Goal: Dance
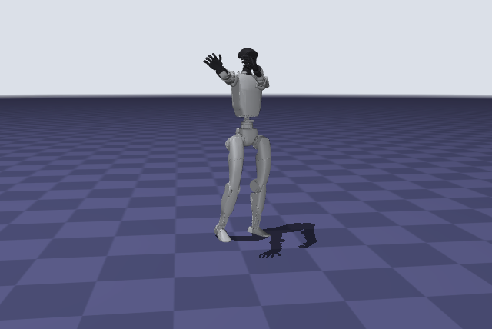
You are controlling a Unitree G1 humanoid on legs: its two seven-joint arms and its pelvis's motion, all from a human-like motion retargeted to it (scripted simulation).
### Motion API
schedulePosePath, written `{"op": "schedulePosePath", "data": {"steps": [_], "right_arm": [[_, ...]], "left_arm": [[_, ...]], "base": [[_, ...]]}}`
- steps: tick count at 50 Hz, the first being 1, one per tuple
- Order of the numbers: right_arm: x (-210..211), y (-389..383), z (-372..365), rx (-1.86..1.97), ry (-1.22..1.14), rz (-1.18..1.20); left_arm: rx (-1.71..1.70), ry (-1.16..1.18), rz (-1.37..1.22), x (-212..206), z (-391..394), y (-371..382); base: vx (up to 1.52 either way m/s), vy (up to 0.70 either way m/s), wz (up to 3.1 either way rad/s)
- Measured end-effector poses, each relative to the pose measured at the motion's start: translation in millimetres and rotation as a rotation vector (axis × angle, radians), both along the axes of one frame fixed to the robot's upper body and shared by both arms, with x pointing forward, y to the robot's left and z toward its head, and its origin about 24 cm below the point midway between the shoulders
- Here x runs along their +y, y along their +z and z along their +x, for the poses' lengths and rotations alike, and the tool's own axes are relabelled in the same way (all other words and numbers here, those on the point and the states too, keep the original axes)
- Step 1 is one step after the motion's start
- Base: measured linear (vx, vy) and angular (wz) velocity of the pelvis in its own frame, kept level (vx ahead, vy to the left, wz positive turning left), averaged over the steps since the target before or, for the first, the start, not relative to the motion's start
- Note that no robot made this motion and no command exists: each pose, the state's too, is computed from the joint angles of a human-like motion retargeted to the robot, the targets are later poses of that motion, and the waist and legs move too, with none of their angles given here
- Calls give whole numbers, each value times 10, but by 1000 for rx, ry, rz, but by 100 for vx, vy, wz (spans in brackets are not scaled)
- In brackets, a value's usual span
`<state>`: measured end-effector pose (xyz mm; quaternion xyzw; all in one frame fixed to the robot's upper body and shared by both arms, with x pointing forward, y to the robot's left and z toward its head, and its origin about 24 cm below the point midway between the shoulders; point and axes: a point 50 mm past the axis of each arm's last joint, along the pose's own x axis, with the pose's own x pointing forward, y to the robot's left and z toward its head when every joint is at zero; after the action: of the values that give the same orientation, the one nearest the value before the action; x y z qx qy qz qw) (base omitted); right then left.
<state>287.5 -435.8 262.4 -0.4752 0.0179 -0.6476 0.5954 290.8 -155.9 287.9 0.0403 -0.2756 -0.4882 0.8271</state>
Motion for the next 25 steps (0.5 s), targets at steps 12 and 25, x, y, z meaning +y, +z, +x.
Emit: {"op": "schedulePosePath", "data": {"steps": [12,25], "right_arm": [[-738,219,-1288,-148,-310,-116],[368,193,-89,-548,949,70]], "left_arm": [[-533,-139,-270,160,-499,319],[-521,1028,142,3136,741,-513]], "base": [[10,-3,-25],[-10,7,0]]}}
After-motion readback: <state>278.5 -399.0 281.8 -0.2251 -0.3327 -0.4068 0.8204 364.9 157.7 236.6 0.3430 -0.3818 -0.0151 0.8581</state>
